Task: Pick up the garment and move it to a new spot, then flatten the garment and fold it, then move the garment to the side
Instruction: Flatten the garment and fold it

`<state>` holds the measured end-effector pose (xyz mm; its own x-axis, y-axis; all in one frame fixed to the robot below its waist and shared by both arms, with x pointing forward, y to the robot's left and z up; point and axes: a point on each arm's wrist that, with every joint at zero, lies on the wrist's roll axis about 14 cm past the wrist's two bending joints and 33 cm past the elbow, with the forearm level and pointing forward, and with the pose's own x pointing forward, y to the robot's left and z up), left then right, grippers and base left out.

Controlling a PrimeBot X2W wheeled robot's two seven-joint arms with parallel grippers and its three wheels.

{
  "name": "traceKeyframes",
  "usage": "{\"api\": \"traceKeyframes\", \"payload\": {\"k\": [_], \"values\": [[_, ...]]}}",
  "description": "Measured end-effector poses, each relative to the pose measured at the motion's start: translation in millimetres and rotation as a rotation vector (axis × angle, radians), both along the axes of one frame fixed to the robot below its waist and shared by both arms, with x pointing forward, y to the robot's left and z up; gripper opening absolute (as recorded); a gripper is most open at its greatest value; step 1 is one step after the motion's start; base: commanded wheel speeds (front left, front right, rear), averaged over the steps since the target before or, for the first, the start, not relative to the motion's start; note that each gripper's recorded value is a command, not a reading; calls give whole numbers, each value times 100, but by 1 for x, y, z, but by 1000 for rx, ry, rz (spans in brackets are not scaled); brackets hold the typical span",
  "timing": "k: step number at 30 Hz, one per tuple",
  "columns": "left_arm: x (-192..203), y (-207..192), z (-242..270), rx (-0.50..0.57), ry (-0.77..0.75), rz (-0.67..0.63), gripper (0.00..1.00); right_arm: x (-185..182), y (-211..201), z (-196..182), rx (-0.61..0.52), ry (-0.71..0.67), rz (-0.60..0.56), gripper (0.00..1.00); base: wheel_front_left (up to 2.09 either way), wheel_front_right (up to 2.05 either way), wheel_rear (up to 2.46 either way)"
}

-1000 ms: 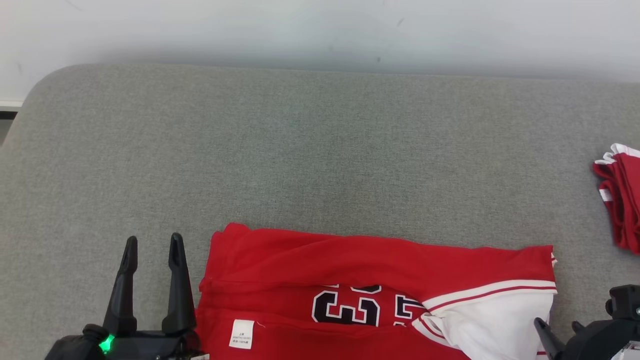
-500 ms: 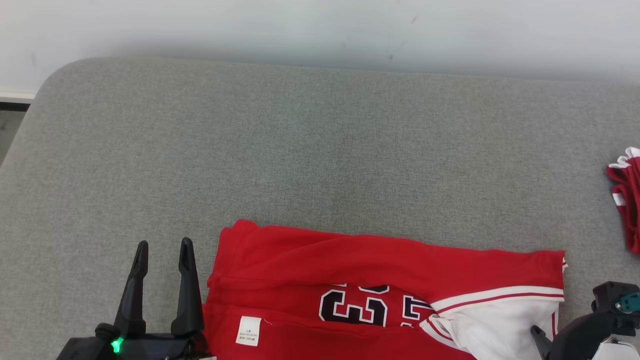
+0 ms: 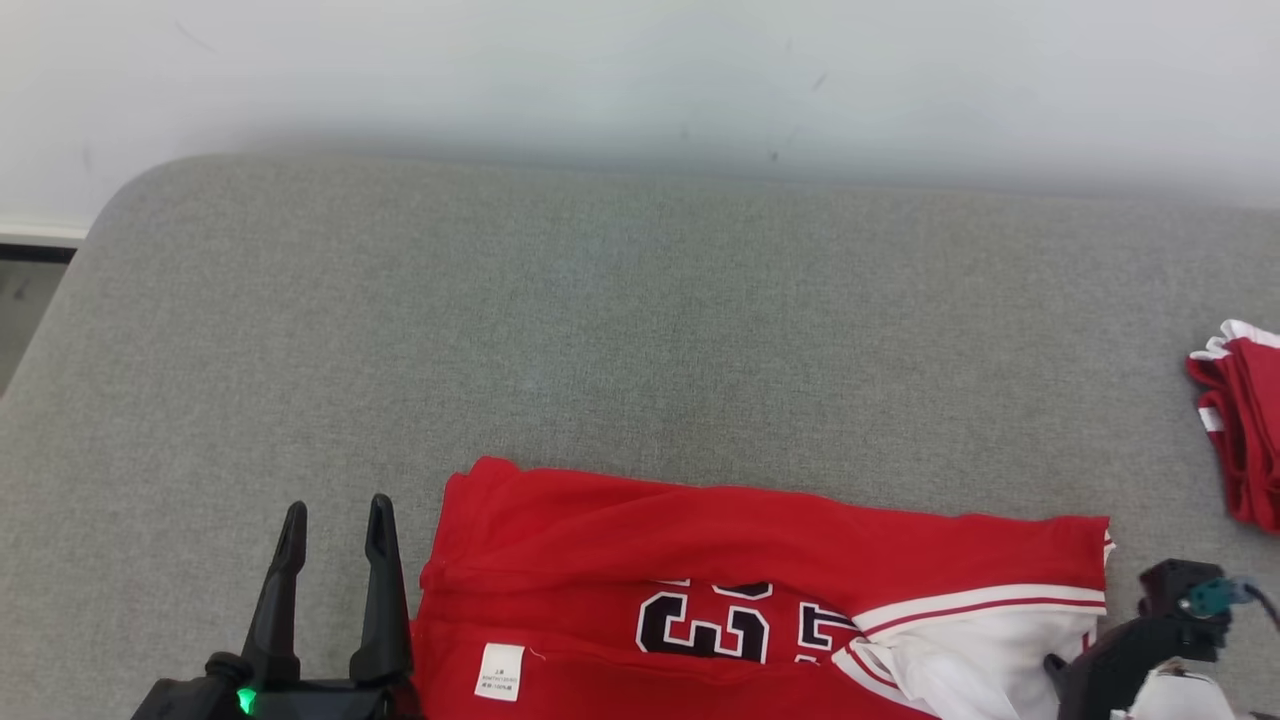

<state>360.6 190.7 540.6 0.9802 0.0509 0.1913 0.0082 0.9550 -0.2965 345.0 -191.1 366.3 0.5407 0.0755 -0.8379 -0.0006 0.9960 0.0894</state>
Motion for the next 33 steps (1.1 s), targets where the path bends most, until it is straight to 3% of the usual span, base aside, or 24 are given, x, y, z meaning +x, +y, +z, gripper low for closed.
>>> {"api": "traceKeyframes", "payload": {"k": [1,10,25,33], "values": [[-1,0,0,-1,1,-1,100,0,1,0,-6,-5,5,0,0,0,0],[-7,-4,-3,-11,8,-17,100,5,-8,7,-7,-82,-45,0,0,0,0],[-2,-17,-5,-27,10,-66,100,2,-95,52,-138,-231,-284,0,0,0,0],[0,-22,-9,-28,20,-84,100,-1,-80,68,-155,-241,-213,0,0,0,0]]}}
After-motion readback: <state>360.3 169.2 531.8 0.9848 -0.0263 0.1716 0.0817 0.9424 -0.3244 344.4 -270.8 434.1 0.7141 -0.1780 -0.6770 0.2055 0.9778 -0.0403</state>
